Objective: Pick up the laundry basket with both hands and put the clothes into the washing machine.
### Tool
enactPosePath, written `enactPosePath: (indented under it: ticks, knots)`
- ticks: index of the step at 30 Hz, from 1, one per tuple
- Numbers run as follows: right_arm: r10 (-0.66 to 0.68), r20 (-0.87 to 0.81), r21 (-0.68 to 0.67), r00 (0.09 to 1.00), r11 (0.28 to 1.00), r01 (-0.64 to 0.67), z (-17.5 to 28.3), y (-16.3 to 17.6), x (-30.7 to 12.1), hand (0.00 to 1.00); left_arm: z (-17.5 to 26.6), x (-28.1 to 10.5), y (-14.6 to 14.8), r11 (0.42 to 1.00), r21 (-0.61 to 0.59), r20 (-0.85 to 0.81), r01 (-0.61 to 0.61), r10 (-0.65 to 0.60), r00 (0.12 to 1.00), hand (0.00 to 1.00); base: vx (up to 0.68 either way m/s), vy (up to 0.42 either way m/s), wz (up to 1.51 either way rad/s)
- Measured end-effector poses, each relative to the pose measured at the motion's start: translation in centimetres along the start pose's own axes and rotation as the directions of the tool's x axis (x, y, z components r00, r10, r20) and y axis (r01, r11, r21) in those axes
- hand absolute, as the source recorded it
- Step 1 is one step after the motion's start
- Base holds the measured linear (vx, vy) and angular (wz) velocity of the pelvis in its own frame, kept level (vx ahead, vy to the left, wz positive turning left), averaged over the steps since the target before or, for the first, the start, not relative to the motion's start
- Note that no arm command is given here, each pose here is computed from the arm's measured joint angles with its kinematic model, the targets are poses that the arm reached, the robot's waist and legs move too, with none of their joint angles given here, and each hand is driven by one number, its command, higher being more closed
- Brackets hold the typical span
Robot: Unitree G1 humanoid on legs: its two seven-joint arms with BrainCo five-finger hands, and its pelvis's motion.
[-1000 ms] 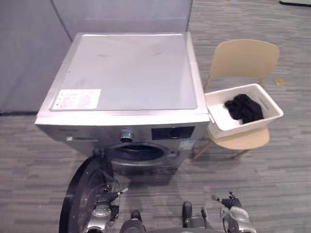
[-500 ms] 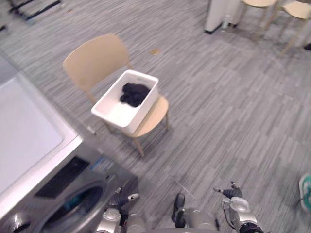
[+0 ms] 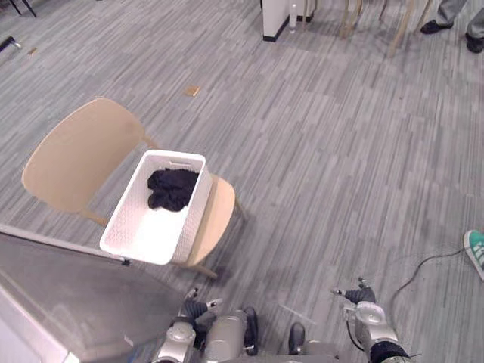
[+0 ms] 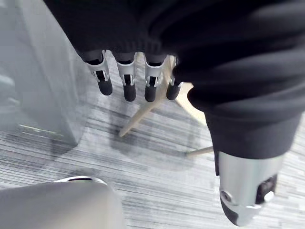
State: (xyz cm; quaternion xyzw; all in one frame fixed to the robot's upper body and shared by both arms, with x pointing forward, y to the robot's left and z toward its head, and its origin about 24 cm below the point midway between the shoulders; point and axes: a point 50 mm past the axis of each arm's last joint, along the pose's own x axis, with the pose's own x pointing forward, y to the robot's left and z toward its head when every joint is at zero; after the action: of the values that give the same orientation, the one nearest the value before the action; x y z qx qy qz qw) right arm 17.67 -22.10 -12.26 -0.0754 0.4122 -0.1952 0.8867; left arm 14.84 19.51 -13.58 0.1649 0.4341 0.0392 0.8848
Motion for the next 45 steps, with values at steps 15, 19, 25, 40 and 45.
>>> enactPosePath:
  ticks: [15,19,25,40,45]
  knots:
    - [-0.042,0.088,0.044,0.995,0.998,0.038,1.5,-1.4,0.0,0.0,1.7,0.0,-2.8,0.996,-0.075,0.038,0.054,-0.052,0.998,0.0,0.43,-0.107,1.19]
    - [-0.045,0.118,0.067,0.992,0.997,0.038,2.8,-1.3,0.3,0.0,1.7,0.1,-2.0,0.998,-0.054,0.05,0.042,-0.039,0.998,0.0,0.16,0.065,1.37]
    - [-0.064,0.088,0.098,0.994,0.994,0.055,2.5,-1.6,0.5,0.0,0.8,0.1,-0.9,1.0,-0.027,0.028,0.008,-0.008,1.0,0.0,0.07,0.055,0.9]
    - [-0.057,0.563,-0.117,0.824,0.982,0.148,12.6,-3.4,-2.2,0.0,-1.7,-0.3,0.3,1.0,-0.003,-0.041,-0.018,0.017,0.999,0.0,0.05,-0.055,0.44]
    - [0.112,0.663,-0.32,0.74,0.936,0.145,14.5,-2.1,-3.5,0.0,-1.9,-0.4,0.4,1.0,0.007,-0.044,-0.018,0.018,0.999,0.0,0.09,-0.083,0.27]
